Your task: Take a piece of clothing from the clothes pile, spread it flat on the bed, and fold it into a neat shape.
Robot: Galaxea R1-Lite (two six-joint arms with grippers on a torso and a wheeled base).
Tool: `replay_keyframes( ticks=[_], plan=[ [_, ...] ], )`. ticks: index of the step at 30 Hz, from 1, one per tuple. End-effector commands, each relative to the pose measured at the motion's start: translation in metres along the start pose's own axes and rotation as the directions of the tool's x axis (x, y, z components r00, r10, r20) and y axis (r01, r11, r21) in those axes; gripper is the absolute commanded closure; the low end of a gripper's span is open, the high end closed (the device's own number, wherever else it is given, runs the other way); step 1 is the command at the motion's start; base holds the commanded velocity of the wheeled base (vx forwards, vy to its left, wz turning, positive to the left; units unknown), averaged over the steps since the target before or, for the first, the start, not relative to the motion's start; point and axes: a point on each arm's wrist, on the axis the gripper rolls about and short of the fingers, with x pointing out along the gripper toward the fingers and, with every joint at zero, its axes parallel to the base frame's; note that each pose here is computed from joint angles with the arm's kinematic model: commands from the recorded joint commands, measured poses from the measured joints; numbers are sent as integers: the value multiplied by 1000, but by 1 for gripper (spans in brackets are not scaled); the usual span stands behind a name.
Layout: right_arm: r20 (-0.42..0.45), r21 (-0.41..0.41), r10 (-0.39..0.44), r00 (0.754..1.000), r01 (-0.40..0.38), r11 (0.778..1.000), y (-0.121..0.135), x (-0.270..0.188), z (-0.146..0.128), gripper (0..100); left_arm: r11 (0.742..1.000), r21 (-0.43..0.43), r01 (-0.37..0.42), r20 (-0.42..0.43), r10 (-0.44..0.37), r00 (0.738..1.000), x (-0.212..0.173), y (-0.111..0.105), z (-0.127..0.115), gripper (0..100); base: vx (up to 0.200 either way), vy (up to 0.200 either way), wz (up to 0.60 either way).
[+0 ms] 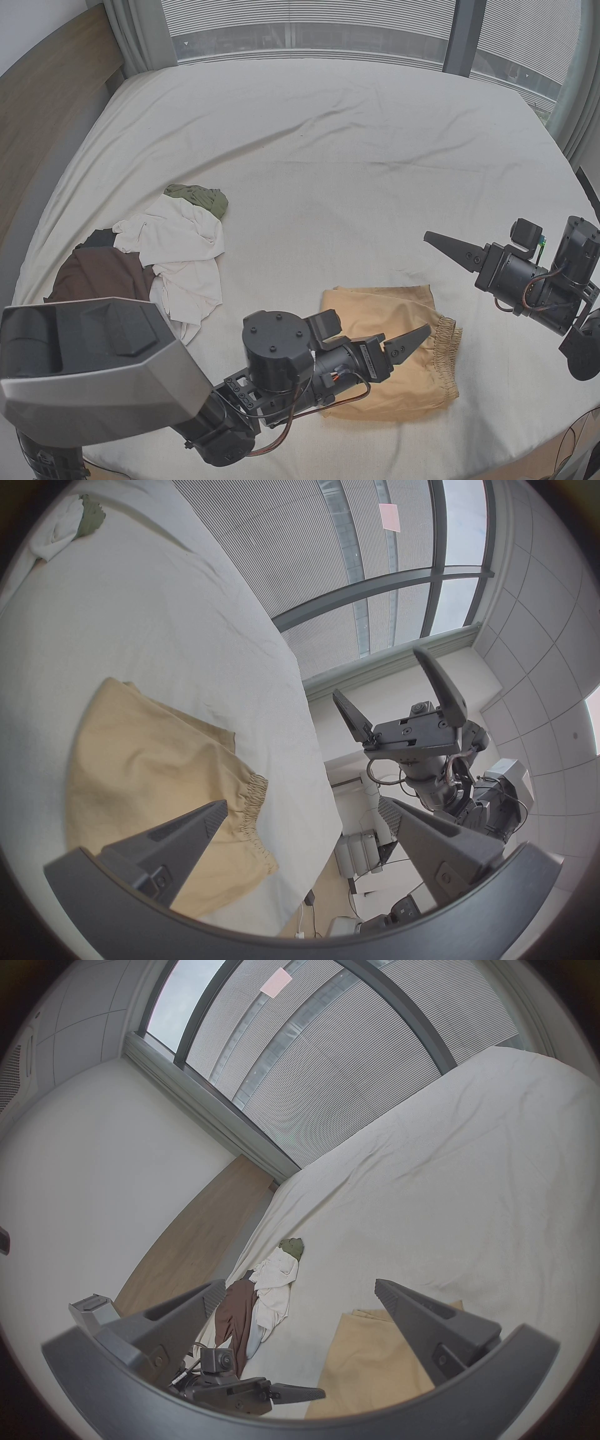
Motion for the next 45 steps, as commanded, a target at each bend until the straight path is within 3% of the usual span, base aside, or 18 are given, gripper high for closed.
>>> replay_keyframes(
  ticks=[1,7,11,17,21,24,29,34,36,40,45],
  plan=[
    [-14,5,-5,1000,5,1000,-1,0,-4,0,1000,12,-29,53,29,998,-19,1,21,0,0,0,0],
    [-26,8,-1,1000,1,1000,0,0,-7,0,986,135,-101,161,79,984,-58,15,50,0,0,0,0],
    [-32,10,-2,999,3,1000,0,0,-8,0,973,167,-160,245,116,962,-88,20,73,0,0,0,0],
    [-48,13,1,999,0,1000,2,-1,-13,0,949,222,-222,300,150,942,-129,20,91,0,0,0,0],
    [-64,18,-10,998,11,1000,-2,2,-17,0,898,316,-306,309,208,928,-162,28,94,0,0,0,0],
    [-81,20,-27,996,29,999,-7,5,-22,0,858,375,-351,293,249,923,-179,35,90,0,0,0,0],
    [-109,8,-47,993,49,999,-11,2,-28,0,842,392,-370,230,300,926,-194,43,75,0,0,0,0],
    [-145,-25,-81,986,78,997,-17,-4,-35,0,809,424,-409,165,375,912,-201,58,60,0,0,0,0],
    [-182,-51,-130,975,123,991,-26,-9,-38,0,774,465,-429,125,422,898,-206,70,52,0,0,0,0],
    [-240,-99,-209,948,190,977,-40,-18,-42,0,742,534,-406,67,442,895,-212,85,45,0,0,0,0],
    [-281,-138,-242,929,211,968,-45,-27,-49,0,742,541,-397,28,455,890,-217,89,38,0,0,0,0]
  ],
)
